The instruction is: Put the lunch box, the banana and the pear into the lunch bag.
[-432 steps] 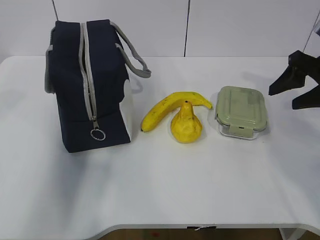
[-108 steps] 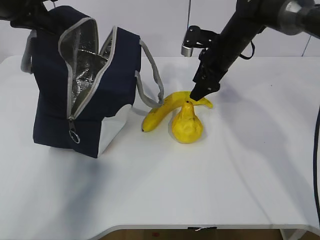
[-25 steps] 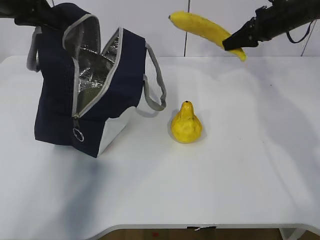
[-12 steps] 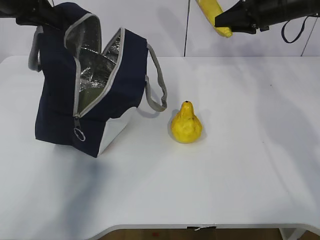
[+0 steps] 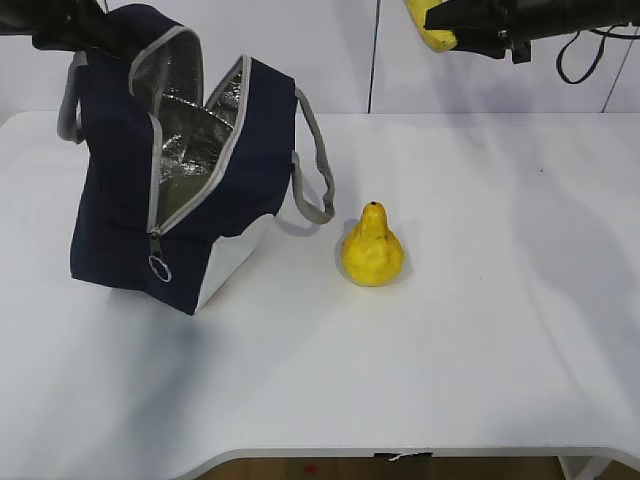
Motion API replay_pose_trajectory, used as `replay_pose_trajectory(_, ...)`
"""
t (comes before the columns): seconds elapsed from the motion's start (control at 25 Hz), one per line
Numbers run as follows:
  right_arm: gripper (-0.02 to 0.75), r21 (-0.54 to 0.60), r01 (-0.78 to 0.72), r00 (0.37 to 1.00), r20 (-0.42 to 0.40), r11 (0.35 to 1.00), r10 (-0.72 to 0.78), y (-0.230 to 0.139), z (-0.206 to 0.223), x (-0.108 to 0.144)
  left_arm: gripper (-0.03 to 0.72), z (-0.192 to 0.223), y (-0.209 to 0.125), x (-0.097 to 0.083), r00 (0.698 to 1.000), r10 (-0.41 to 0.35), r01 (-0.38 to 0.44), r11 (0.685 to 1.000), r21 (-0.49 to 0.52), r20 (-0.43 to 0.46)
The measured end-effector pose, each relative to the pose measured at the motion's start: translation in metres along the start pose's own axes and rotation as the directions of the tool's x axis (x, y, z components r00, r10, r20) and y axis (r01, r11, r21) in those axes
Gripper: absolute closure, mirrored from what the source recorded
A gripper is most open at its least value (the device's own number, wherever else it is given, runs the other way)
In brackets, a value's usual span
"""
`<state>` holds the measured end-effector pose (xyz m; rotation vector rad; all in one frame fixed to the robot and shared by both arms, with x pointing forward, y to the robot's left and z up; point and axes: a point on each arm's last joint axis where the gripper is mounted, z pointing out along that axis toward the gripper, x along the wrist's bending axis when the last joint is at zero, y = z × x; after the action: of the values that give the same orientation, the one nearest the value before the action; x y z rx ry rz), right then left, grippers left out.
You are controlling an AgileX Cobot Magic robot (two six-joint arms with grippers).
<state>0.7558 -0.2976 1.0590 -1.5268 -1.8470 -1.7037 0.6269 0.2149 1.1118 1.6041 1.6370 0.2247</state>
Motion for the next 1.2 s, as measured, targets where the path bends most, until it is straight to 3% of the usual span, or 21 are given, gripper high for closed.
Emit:
replay_pose_trajectory(0.16,0.431,0.037,-0.080,0.995,0.059,0.996,0.078,-0.002,0.001,0.005,0.694,0.000,0.000,0.000,1.000,-0.005,0.005,1.000,0.000,0.004)
replay_pose_trajectory(0.28,0.431,0.082,-0.100,0.984,0.155,0.992,0.086,-0.003,0.001,0.022,0.694,0.000,0.000,-0.001,1.000,-0.011,0.011,1.000,-0.001,0.010)
replay_pose_trajectory(0.76,0.431,0.134,-0.133,0.944,0.318,0.982,0.085,-0.010,0.011,0.147,0.694,0.000,0.003,-0.002,0.999,-0.032,0.033,0.999,-0.032,0.026)
replay_pose_trajectory(1.2,0.432,0.214,-0.173,0.909,0.411,0.961,0.072,-0.049,0.062,0.205,0.694,0.000,0.005,-0.003,0.999,-0.039,0.041,0.998,-0.054,0.032)
